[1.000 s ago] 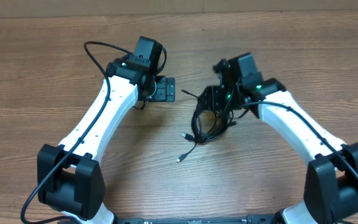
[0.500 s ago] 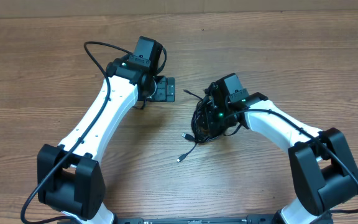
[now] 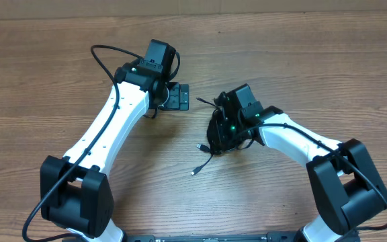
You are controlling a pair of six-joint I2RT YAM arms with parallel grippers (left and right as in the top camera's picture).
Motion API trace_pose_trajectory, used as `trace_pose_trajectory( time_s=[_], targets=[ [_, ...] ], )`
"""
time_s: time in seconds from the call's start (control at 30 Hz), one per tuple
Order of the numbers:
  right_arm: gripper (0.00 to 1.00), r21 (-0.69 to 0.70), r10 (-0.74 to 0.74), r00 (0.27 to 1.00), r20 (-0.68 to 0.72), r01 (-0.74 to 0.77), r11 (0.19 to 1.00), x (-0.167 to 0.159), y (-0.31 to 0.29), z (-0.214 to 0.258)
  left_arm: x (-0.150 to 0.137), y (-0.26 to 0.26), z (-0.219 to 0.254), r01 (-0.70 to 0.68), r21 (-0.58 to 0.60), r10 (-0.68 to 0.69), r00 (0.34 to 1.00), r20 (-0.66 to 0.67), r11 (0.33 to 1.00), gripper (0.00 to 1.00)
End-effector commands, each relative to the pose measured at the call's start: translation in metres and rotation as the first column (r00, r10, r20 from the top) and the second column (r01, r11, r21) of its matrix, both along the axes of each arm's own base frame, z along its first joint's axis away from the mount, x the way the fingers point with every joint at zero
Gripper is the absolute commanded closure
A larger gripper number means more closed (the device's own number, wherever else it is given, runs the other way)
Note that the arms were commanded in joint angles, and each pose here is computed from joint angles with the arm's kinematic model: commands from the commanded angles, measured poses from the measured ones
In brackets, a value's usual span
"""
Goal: Untangle cables
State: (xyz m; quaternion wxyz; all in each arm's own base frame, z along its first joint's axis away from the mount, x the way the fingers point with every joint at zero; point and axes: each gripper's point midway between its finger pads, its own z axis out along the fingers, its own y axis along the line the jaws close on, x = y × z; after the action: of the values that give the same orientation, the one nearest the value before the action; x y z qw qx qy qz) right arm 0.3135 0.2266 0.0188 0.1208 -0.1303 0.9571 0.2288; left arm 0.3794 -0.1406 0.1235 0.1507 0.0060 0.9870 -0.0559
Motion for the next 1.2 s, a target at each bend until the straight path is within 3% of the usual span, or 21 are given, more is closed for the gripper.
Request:
trace_pose_trajectory(
  time_s=[0.0, 0.37, 0.47, 0.67, 0.93, 1.17],
  targets=[
    [0.78, -0.055, -0.015, 1.000, -0.006, 0.015, 0.998, -0.006, -0.011, -0.013, 0.004, -0.002, 0.012, -0.010, -0.007, 0.010, 0.999, 0.032, 1.000, 0.01],
    [0.83, -0.032, -0.015, 0.999, 0.036, 0.016, 0.999, 0.003, -0.006, -0.009, 0.003, -0.002, 0.012, -0.010, -0.006, 0.011, 1.000, 0.030, 1.000, 0.00],
    [0.96, -0.031, -0.015, 0.999, 0.037, 0.016, 0.999, 0.003, -0.006, -0.009, 0.003, -0.002, 0.012, -0.010, -0.006, 0.011, 1.000, 0.030, 1.000, 0.00],
    [0.96, 0.013, 0.000, 0.999, 0.035, 0.000, 1.000, 0.004, 0.002, -0.004, 0.003, -0.002, 0.012, -0.010, -0.006, 0.011, 1.000, 0.030, 1.000, 0.00],
    [0.96, 0.265, 0.069, 0.988, 0.136, -0.104, 0.959, 0.039, 0.032, 0.073, 0.003, -0.002, 0.012, -0.010, -0.006, 0.011, 1.000, 0.030, 1.000, 0.00],
    [0.96, 0.279, 0.088, 0.937, 0.337, -0.189, 0.942, 0.067, 0.036, 0.139, 0.003, -0.002, 0.012, -0.010, -0.006, 0.011, 1.000, 0.030, 1.000, 0.00]
  ],
)
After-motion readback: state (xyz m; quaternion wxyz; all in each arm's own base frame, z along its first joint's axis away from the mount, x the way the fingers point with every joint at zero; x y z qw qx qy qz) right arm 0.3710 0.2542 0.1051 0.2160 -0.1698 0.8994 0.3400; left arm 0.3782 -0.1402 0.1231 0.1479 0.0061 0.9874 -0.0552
